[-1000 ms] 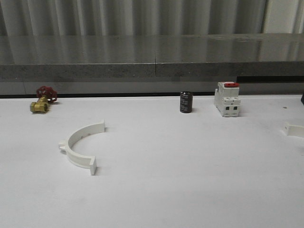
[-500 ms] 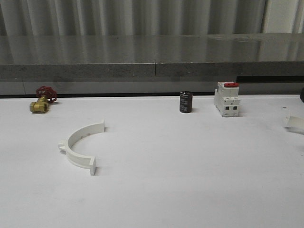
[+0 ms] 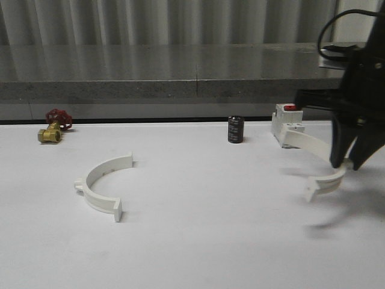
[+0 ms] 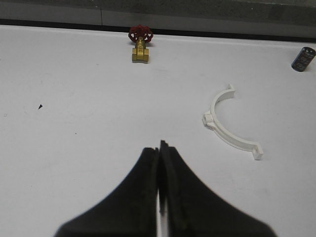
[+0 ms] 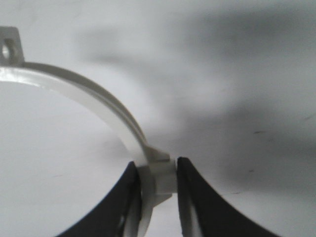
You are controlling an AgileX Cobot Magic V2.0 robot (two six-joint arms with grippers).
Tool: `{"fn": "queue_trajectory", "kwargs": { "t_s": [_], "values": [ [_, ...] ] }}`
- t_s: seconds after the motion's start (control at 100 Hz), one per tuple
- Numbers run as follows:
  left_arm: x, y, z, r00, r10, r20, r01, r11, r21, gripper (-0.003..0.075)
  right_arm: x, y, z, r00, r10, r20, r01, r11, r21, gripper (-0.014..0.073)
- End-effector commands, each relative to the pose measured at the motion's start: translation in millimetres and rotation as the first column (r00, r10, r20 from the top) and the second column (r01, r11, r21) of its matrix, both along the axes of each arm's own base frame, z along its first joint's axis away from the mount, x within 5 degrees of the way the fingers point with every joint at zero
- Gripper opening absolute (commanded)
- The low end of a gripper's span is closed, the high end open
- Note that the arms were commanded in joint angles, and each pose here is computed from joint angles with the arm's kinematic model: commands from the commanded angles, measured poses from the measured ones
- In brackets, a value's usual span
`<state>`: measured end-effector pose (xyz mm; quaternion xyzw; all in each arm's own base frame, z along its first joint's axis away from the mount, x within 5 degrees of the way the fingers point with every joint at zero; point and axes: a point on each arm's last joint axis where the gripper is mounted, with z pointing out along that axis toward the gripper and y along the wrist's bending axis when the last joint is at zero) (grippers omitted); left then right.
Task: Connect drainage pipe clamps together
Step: 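Carry the clamp half with the right gripper to the placed half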
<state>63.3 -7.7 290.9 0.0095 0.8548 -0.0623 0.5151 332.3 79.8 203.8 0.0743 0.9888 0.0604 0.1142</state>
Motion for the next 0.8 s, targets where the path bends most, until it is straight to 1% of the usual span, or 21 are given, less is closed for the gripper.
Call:
{"fn": "queue_trajectory", "kwargs": {
  "t_s": [0.0, 0.16, 0.28, 0.39, 0.48, 0.59, 0.79],
  "values": [
    [2.7, -0.8, 12.7, 0.997, -0.001, 0.081, 0.002, 1.0, -0.018, -0.0021, -4.7, 21.5, 24.1, 0.997, 0.024, 0.079, -0.026, 0.999, 0.019, -0.0035],
    [2.7, -0.8, 12.7, 0.997, -0.001, 0.081, 0.002, 1.0, -0.018, -0.0021, -5.1, 51.4, 24.0, 0.996, 0.048, 0.069, -0.05, 0.999, 0.021, -0.0035],
    [2.7, -0.8, 12.7, 0.997, -0.001, 0.081, 0.002, 1.0, -0.018, -0.0021, -0.6, 74.3, 25.5, 0.995, 0.056, 0.079, -0.055, 0.998, -0.019, -0.0035],
    [2.7, -0.8, 12.7, 0.997, -0.001, 0.081, 0.002, 1.0, -0.018, -0.0021, 6.9, 97.4, 27.6, 0.993, 0.059, 0.098, -0.052, 0.996, -0.075, -0.0035],
    [2.7, -0.8, 12.7, 0.997, -0.001, 0.081, 0.002, 1.0, -0.018, -0.0021, 12.6, 118.3, 27.8, 0.989, 0.095, 0.109, -0.084, 0.991, -0.104, -0.0035],
    [2.7, -0.8, 12.7, 0.997, -0.001, 0.081, 0.002, 1.0, -0.018, -0.0021, 20.1, 143.9, 28.3, 0.982, 0.141, 0.13, -0.127, 0.986, -0.109, -0.0035],
    [2.7, -0.8, 12.7, 0.997, -0.001, 0.081, 0.002, 1.0, -0.018, -0.0021, 33.2, 172.7, 18.5, 0.978, 0.17, 0.122, -0.157, 0.981, -0.113, -0.0035]
  ]
}}
